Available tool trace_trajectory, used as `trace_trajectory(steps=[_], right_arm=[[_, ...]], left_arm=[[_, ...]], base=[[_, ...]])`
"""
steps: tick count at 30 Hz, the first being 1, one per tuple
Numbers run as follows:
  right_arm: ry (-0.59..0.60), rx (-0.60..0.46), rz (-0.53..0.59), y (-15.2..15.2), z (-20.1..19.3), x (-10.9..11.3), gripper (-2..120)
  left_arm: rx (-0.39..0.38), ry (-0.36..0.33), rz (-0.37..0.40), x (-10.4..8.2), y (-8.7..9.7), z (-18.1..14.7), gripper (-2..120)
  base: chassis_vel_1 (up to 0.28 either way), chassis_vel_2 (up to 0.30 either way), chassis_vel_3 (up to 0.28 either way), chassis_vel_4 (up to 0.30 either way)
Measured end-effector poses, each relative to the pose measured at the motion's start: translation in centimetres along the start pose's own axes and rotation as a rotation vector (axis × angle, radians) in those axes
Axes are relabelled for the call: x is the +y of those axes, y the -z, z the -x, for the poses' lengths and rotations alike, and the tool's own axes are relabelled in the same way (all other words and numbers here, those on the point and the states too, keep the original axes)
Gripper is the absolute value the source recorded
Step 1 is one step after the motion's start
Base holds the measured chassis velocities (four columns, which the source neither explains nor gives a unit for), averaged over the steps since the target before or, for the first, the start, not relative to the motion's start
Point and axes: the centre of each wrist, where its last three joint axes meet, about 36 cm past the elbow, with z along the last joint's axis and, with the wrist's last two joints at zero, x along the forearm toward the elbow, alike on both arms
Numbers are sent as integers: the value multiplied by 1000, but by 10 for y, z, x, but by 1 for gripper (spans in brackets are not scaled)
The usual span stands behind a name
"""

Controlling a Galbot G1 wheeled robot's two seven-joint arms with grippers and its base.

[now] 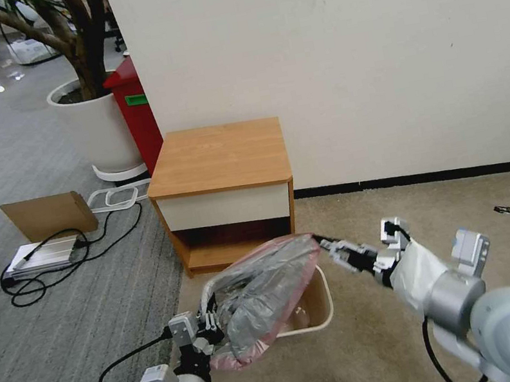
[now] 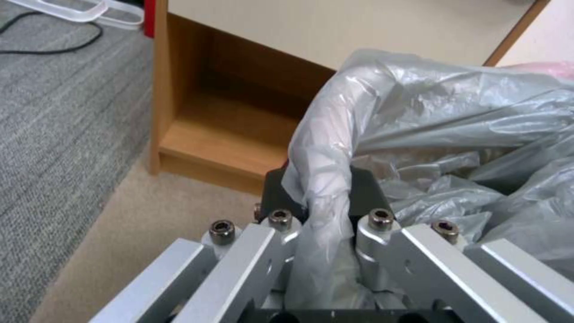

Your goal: Pick up the garbage bag from the table and place it over the trash can.

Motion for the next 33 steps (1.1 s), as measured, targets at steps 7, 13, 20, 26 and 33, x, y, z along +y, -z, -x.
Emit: trace_trajectory(steps=[7, 13, 20, 26, 33], right_arm=[[40, 89, -51, -25, 12, 17, 91], [2, 154, -69, -39, 17, 25, 100], [-2, 133, -48, -42, 24, 23, 100], [-9, 124, -28, -45, 36, 17, 100], [5, 101, 21, -52, 49, 14, 100]], left_arm=[[-19, -8, 3, -3, 7, -2, 7], [-43, -12, 18, -3, 16, -3, 7], [-63, -16, 38, -4, 20, -4, 7], [-67, -24, 35, -5, 22, -5, 7], [-69, -30, 33, -6, 22, -6, 7]], base=[[0, 0, 0, 0], [0, 0, 0, 0], [0, 0, 0, 0], [0, 0, 0, 0], [0, 0, 0, 0]])
